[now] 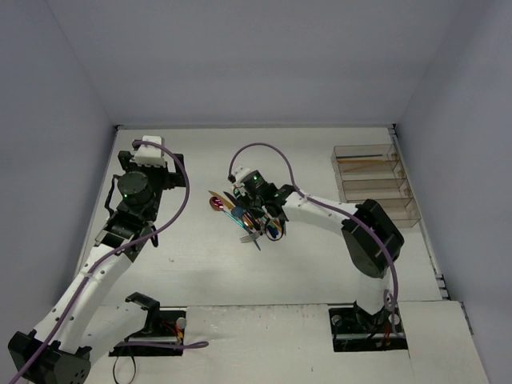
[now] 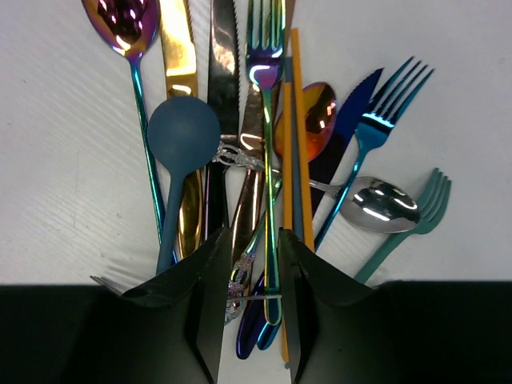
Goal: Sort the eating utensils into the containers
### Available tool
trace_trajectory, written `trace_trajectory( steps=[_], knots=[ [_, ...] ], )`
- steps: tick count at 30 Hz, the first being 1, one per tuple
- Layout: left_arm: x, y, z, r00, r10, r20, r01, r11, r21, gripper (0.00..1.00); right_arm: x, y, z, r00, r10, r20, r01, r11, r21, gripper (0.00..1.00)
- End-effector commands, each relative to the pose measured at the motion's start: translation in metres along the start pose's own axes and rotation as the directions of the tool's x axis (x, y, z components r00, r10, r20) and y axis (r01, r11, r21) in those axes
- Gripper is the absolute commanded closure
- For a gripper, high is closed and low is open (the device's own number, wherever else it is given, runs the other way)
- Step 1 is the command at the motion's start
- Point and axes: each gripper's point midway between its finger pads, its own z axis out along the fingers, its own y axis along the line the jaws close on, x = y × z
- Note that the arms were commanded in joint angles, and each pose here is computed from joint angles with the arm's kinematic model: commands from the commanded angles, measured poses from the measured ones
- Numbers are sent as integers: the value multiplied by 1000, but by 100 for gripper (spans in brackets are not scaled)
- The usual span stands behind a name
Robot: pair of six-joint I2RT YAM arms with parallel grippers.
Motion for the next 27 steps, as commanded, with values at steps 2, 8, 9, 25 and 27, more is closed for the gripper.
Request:
trace_trajectory(
  steps=[2, 8, 9, 25, 27],
  knots=[
    [-23, -4, 0, 996, -33, 84, 32, 999, 16, 10, -9, -8, 11, 1000, -25, 13, 23, 994, 106, 77],
    [-24, -5, 0, 996, -37, 86, 35, 999, 23, 10, -9, -12, 12, 1000, -19, 12, 17, 989, 145, 82],
    [-24, -5, 0, 996, -37, 85, 35, 999, 24, 10, -10, -12, 11, 1000, -20, 16, 17, 989, 146, 82],
    [-25, -7, -1, 995, -37, 88, 34, 999, 30, 10, -6, -18, 27, 1000, -27, -11, 28, 978, 204, 87],
    [-25, -7, -1, 995, -37, 88, 34, 999, 29, 10, -4, -16, 30, 999, -29, -19, 32, 980, 195, 87]
  ],
)
